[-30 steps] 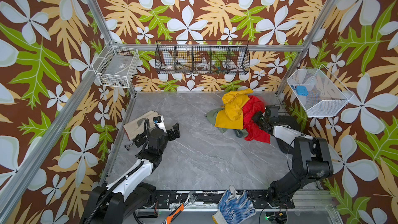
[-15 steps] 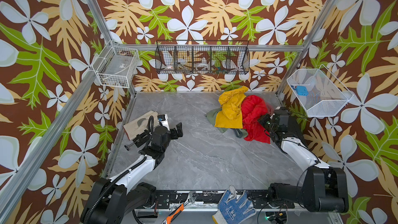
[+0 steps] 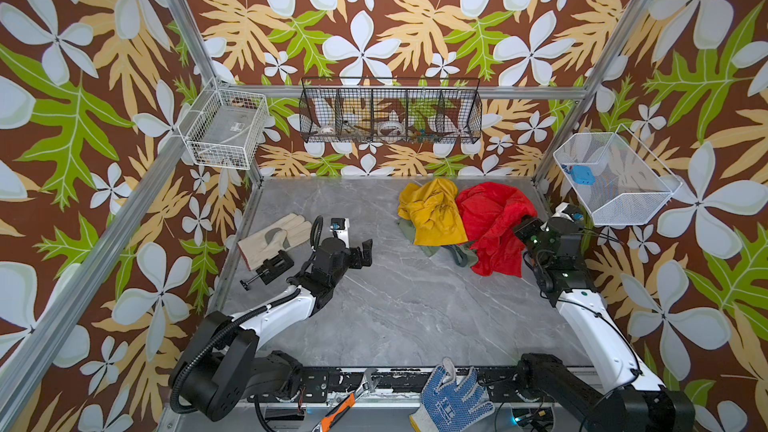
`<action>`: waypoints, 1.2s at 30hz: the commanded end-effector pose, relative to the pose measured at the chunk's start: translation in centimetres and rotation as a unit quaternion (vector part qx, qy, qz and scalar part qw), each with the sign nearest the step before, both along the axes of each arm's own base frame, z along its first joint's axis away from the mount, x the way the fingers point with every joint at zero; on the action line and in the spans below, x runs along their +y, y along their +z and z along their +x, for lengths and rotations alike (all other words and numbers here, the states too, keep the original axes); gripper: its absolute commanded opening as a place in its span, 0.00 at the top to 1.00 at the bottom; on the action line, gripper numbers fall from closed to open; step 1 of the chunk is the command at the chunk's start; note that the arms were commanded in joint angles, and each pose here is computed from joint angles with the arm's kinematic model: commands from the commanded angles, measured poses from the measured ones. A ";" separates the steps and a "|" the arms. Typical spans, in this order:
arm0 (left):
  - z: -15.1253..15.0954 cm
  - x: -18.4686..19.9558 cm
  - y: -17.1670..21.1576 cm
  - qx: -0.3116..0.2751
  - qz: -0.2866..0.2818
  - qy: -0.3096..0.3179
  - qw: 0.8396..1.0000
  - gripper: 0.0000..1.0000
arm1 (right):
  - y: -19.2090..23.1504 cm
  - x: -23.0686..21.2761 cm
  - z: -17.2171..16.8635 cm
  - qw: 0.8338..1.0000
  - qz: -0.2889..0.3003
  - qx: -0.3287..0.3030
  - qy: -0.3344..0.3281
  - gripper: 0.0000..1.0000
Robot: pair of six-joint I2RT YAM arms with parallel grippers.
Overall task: Pick out a specific cloth from the pile
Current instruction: 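Lift the red cloth high with the right gripper while the left gripper approaches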
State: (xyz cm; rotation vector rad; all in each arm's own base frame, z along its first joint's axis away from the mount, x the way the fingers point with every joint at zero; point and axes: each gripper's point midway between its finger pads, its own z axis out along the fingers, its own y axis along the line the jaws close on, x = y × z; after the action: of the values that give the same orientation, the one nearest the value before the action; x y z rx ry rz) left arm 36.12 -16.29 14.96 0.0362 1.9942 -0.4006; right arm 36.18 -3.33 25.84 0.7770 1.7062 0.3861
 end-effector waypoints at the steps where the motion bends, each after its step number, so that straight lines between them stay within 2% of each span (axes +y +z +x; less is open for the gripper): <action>1: 0.5 -1.3 1.0 -0.017 -0.008 -0.017 1.000 0.01 | 2.5 -0.2 -0.3 0.999 -0.012 -0.039 -0.004 1.00; 13: 0.5 -2.6 0.6 -0.009 -0.012 -0.040 0.999 0.03 | 9.8 0.3 -1.9 0.990 -0.021 -0.141 0.007 1.00; 19: 0.4 -2.8 0.5 -0.007 -0.014 -0.042 0.999 0.03 | 13.2 1.1 -2.5 0.979 -0.007 -0.201 0.029 1.00; 27: 0.3 -2.9 0.8 -0.011 -0.015 -0.045 0.999 0.03 | 17.9 3.0 -4.1 0.954 0.014 -0.290 0.080 1.00; 36: -0.1 -3.5 1.1 -0.014 -0.020 -0.053 0.998 0.03 | 24.7 4.4 -6.8 0.921 -0.004 -0.373 0.115 1.00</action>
State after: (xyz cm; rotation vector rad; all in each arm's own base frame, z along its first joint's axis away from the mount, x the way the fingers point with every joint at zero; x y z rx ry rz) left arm 35.96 -19.42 15.11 0.1189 1.9957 -0.4829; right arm 30.95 0.24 46.86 0.4305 1.1694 0.6988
